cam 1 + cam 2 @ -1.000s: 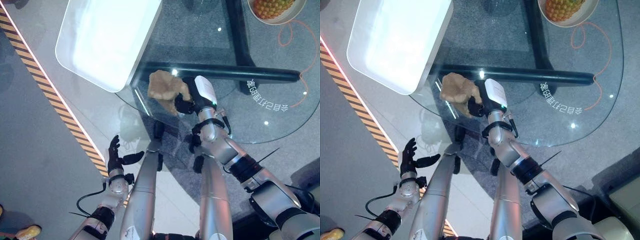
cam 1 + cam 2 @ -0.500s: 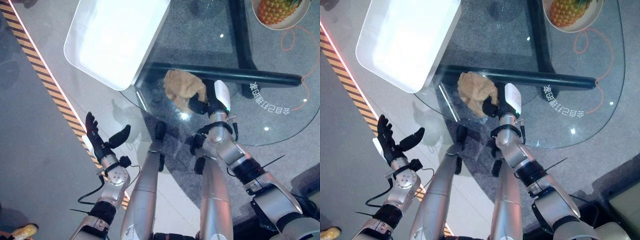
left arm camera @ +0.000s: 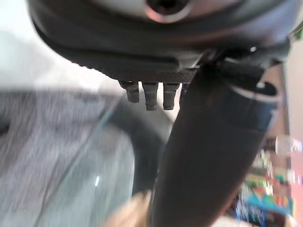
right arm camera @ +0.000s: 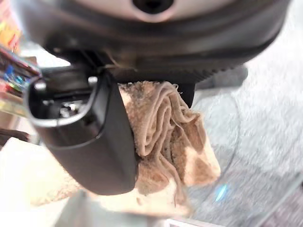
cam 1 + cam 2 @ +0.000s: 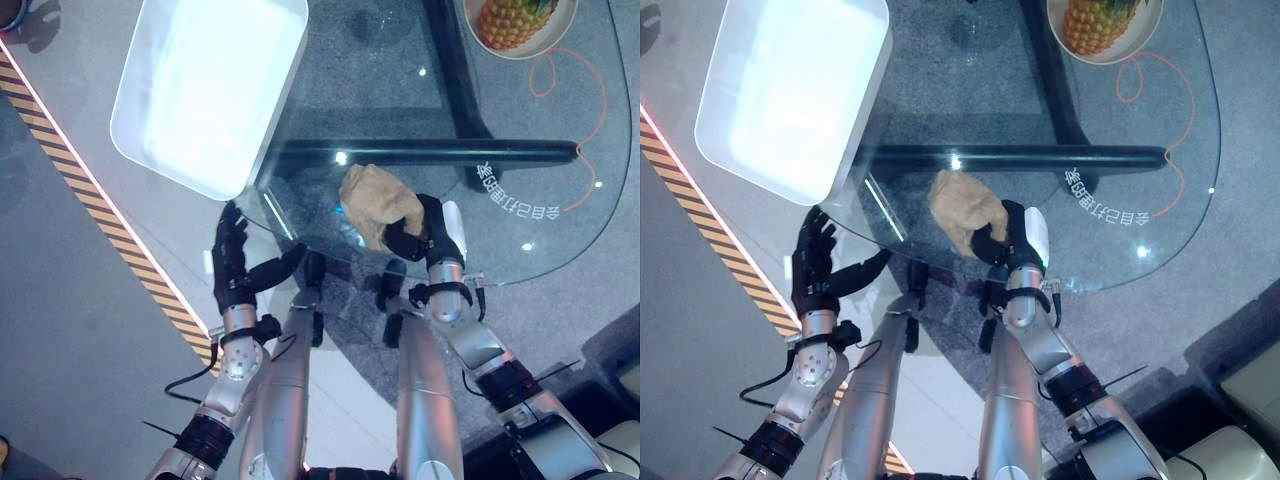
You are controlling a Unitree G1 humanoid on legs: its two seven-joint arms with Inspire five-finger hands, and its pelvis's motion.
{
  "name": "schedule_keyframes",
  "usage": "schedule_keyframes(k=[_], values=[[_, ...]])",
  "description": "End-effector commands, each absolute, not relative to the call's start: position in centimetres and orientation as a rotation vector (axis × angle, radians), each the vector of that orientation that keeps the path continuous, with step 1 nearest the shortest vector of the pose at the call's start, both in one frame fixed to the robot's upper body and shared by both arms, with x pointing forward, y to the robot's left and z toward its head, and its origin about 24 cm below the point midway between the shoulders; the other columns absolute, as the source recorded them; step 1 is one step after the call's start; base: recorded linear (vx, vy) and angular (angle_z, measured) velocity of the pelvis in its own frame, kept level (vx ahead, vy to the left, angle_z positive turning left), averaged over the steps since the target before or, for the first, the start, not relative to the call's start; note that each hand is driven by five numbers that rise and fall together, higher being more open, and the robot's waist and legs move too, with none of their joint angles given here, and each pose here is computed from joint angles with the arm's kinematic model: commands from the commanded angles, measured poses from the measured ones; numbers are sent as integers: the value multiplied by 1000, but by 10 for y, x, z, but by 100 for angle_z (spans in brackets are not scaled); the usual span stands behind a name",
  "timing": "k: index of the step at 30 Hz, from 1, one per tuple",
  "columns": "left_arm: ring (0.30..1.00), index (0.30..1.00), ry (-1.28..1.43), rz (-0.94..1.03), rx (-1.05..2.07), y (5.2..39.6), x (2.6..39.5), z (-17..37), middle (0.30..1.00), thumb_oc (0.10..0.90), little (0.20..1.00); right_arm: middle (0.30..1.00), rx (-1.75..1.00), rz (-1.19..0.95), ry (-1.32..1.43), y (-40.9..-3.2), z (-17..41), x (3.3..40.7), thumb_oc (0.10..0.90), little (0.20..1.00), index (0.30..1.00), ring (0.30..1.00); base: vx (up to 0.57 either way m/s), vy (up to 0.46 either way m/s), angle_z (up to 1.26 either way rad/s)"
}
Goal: Wipe the table with a cloth and put it in the basket.
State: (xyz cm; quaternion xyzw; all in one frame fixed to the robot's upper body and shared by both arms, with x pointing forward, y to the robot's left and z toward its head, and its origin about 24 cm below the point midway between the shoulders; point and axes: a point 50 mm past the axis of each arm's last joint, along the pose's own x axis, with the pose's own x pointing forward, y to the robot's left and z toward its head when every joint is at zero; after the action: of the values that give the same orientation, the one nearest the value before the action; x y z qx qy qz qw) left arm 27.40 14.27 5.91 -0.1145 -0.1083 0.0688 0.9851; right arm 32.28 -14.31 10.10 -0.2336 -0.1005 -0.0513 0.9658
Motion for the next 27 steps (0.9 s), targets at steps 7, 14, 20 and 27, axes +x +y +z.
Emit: schedule_keyframes(k=[7,14,20,27], values=[[900,900,-250,-78,-391,136,259,66,900,800,900,300,-174,312,-594,-111,169,289,100,200,300,300,8,3,-3],[900,900,-238,-165,-436,132,260,64,900,800,900,300,-88,734,-545,-86,165,276,100,200,300,300,0,0,0],[900,900,-270,-155,-431,136,262,70,900,800,900,300,-69,956,-506,-72,163,268,100,200,300,300,0,0,0],[900,900,-286,-225,-452,135,263,76,900,800,900,300,-137,1056,-416,-70,148,268,100,200,300,300,0,0,0]])
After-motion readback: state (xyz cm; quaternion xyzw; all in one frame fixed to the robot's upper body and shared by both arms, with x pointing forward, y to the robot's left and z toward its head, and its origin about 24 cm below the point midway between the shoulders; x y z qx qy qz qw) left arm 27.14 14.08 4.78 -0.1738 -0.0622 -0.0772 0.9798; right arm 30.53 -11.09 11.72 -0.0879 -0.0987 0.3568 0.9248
